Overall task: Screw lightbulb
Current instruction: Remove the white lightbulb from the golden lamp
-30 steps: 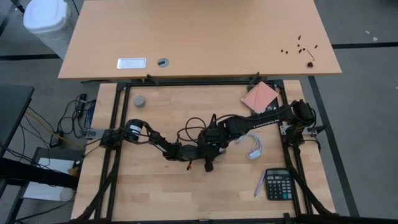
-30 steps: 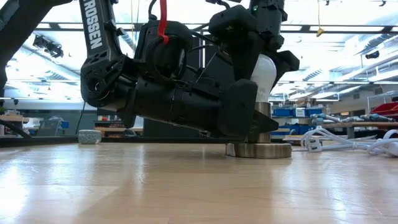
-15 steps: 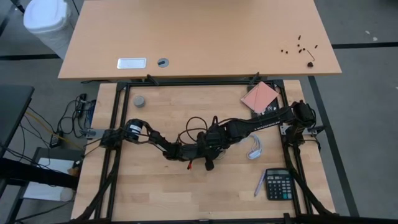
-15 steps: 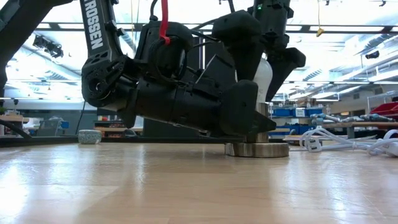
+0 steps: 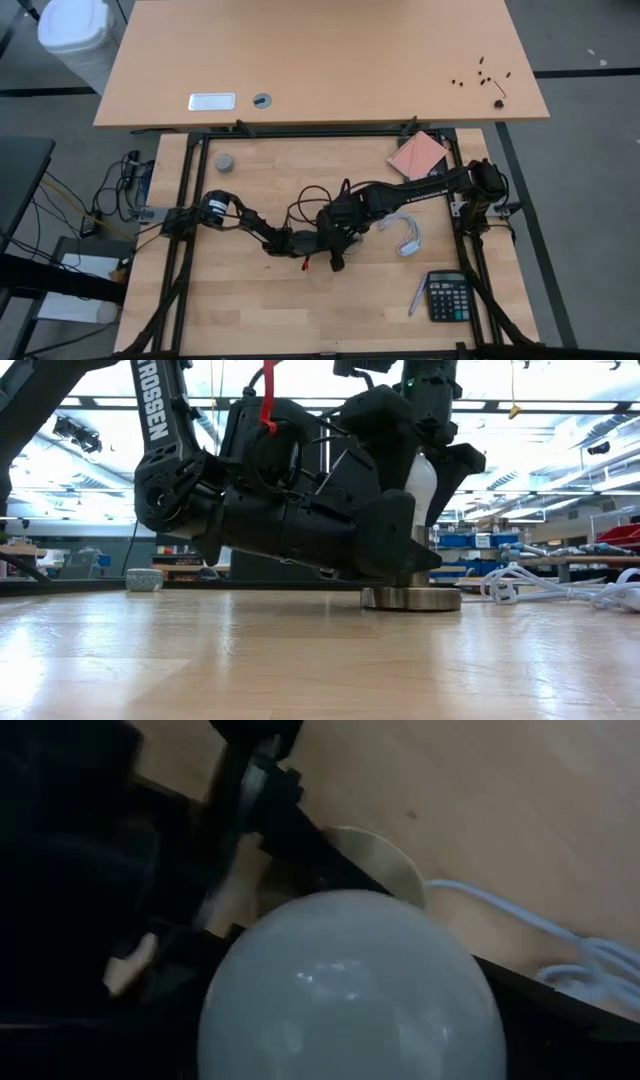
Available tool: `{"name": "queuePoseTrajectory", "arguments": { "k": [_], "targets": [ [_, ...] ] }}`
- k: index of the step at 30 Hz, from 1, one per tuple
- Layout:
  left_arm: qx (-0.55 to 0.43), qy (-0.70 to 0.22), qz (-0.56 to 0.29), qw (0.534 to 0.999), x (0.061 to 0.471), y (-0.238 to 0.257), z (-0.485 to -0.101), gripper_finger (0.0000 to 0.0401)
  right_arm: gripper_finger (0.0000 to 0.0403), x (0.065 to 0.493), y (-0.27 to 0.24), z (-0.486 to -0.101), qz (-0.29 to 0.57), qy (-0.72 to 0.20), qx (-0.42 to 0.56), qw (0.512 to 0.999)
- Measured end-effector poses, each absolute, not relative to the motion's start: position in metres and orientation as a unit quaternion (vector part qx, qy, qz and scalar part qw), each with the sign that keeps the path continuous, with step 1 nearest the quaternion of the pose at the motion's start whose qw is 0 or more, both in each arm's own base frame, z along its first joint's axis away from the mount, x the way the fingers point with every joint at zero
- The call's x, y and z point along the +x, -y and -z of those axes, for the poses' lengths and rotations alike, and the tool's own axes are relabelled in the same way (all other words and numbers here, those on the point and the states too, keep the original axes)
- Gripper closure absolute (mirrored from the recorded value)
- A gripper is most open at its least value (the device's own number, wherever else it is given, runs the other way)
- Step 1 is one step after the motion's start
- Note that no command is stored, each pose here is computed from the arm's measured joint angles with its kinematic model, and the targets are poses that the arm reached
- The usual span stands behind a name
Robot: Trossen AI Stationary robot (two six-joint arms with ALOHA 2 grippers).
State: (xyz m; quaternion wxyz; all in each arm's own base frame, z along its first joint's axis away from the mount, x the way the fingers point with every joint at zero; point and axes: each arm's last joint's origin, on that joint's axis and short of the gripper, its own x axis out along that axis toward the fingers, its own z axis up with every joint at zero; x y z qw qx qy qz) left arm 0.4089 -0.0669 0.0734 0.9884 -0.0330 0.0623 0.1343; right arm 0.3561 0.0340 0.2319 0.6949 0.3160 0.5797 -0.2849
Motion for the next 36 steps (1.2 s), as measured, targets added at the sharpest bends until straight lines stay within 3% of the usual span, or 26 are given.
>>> {"name": "queuePoseTrajectory", "arguments": {
  "k": [20,27,36],
  "targets": [
    [-0.029,-0.067,-0.130,0.989,0.409,0.068,-0.073,0.0213,0.0077,0.358,-0.045,-0.233,0.283,-0.567,0.322,0.703],
    [-0.028,-0.071,-0.131,0.988,0.409,0.068,-0.072,0.0213,0.0104,0.355,-0.045,-0.233,0.260,-0.589,0.283,0.710],
    [-0.028,-0.070,-0.135,0.988,0.409,0.067,-0.073,0.0213,0.0111,0.340,-0.045,-0.233,0.240,-0.658,0.208,0.683]
  ]
}}
